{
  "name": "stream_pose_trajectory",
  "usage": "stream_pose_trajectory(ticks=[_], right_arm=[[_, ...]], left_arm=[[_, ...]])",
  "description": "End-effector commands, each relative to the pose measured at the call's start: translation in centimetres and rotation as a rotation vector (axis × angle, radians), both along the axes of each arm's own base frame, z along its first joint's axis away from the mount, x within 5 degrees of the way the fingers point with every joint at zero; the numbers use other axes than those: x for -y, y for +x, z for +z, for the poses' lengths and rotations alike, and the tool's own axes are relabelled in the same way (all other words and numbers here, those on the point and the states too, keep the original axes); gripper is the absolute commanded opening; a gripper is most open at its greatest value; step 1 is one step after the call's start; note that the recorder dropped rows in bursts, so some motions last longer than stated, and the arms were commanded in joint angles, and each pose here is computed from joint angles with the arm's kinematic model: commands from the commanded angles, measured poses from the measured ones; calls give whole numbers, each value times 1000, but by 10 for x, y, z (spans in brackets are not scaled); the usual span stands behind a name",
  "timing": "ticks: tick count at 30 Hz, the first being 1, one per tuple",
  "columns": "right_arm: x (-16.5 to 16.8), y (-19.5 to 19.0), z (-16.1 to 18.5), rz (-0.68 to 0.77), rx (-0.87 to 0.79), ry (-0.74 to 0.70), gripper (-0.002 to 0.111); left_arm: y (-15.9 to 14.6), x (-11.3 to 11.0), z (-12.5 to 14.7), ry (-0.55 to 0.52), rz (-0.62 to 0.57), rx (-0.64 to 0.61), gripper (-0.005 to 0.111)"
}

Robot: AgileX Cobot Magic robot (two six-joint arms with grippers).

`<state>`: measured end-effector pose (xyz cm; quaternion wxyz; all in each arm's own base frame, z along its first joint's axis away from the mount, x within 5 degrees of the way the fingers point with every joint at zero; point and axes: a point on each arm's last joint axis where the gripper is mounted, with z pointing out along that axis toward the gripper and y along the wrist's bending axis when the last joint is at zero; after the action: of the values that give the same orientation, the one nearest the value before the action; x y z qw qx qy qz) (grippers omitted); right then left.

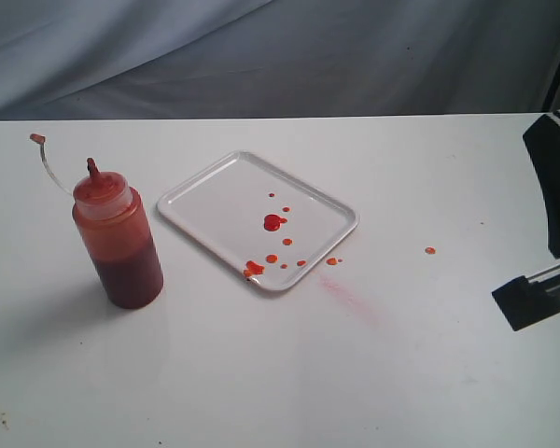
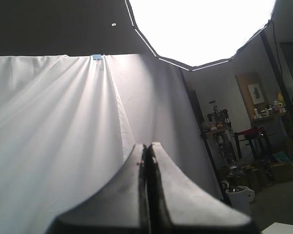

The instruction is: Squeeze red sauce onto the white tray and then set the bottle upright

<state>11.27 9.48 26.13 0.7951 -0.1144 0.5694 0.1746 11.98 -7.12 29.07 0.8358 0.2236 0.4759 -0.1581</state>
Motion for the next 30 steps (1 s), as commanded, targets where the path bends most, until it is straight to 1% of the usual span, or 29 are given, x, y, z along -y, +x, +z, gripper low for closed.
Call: stream_pose_trajectory(ticks=[1,10,15,18,20,23,25,28,30], right_arm=[[1,0,3,-9,11,12,0],[1,0,3,-9,11,12,0],[1,0,3,-9,11,12,0],[1,0,3,-9,11,12,0],[1,0,3,-9,11,12,0],[1,0,3,-9,11,12,0],[1,0,3,-9,11,12,0],[1,0,3,-9,11,12,0],[1,0,3,-9,11,12,0]], left_arm=[[0,0,2,-1,0,1,0],[0,0,2,-1,0,1,0],[0,0,2,21,19,19,0],[1,-2,2,-1,31,11,0],[3,-3,1,-14,47,-16,0],[7,-6,-5,-8,80,-107,0],[6,-8,-13,28,96,-220,0],[-4,-16,-23,99,135,-369,0],[-14,-24,-23,108,174,-400,0]])
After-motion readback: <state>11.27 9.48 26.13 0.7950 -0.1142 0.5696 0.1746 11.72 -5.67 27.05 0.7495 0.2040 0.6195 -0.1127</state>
